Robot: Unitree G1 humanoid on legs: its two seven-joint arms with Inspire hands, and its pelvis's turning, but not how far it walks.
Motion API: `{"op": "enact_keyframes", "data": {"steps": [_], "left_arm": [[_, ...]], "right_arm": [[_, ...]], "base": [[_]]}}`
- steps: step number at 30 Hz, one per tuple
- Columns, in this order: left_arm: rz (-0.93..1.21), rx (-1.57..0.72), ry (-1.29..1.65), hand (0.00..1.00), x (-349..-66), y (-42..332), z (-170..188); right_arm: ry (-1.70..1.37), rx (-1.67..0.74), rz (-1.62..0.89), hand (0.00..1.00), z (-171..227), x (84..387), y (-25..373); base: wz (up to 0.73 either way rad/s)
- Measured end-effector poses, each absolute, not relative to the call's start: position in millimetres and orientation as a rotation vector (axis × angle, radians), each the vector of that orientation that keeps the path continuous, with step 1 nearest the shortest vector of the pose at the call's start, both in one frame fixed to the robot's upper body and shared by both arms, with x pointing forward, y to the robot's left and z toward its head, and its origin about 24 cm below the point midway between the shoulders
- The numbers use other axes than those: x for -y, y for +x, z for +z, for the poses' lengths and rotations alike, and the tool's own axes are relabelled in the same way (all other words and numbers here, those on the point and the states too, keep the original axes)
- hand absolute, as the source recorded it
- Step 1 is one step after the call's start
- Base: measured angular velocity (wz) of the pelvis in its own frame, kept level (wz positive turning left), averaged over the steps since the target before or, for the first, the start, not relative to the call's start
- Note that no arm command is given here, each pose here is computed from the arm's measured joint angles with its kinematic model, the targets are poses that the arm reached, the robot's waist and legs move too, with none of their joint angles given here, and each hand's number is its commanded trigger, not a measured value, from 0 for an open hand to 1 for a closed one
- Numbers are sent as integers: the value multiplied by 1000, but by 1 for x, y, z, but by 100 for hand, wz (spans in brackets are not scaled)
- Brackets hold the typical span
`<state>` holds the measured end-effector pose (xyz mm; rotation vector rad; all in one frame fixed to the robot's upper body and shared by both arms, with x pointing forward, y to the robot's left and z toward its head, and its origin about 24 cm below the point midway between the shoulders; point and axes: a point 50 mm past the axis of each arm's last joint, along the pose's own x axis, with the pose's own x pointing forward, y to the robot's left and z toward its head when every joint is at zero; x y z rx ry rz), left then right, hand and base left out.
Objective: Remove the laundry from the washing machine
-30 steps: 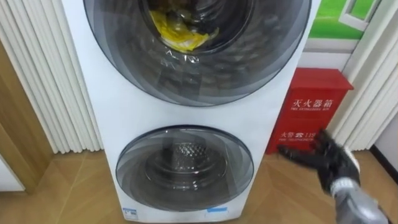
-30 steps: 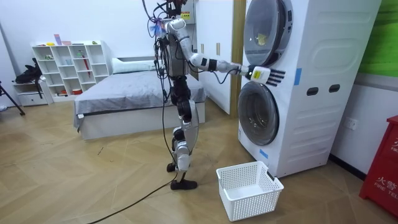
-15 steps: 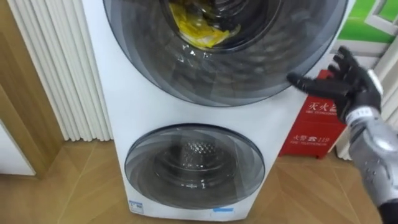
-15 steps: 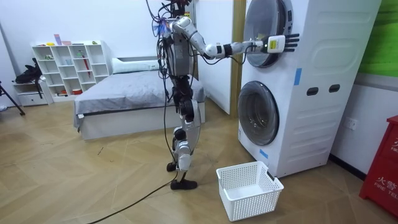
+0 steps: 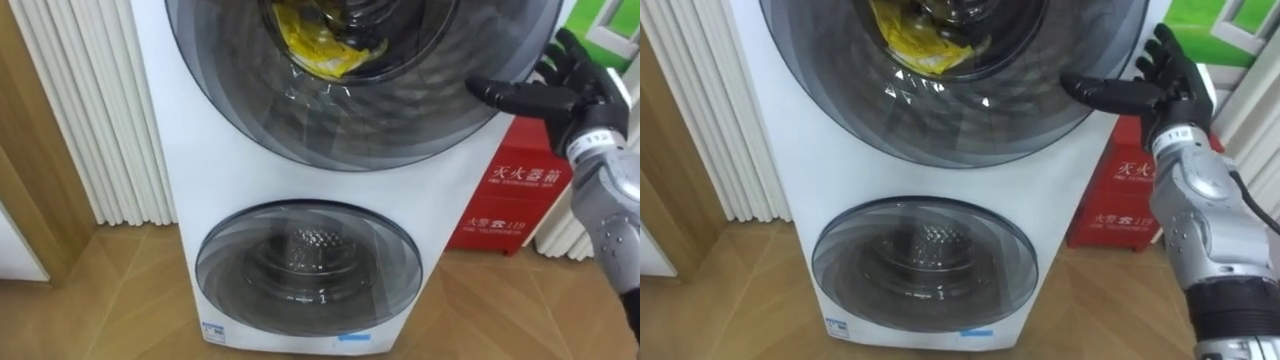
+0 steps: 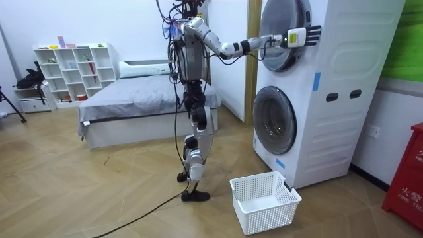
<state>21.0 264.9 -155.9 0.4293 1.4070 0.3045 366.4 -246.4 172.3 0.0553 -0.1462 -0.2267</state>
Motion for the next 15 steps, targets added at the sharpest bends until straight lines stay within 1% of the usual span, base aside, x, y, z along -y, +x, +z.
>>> {"op": "enact_keyframes", "data": {"steps": [2, 9, 15], "left_arm": [[301, -1407, 426, 0, -265, 22, -156], [285, -1403, 420, 0, -263, 24, -157], [280, -1400, 431, 0, -262, 26, -157]], "right_arm": [[16, 176, -210, 0, 181, 239, 366], [-43, 231, -143, 0, 194, 222, 363], [-47, 245, -140, 0, 196, 218, 363]], "base": [[-11], [-6], [-12]]}}
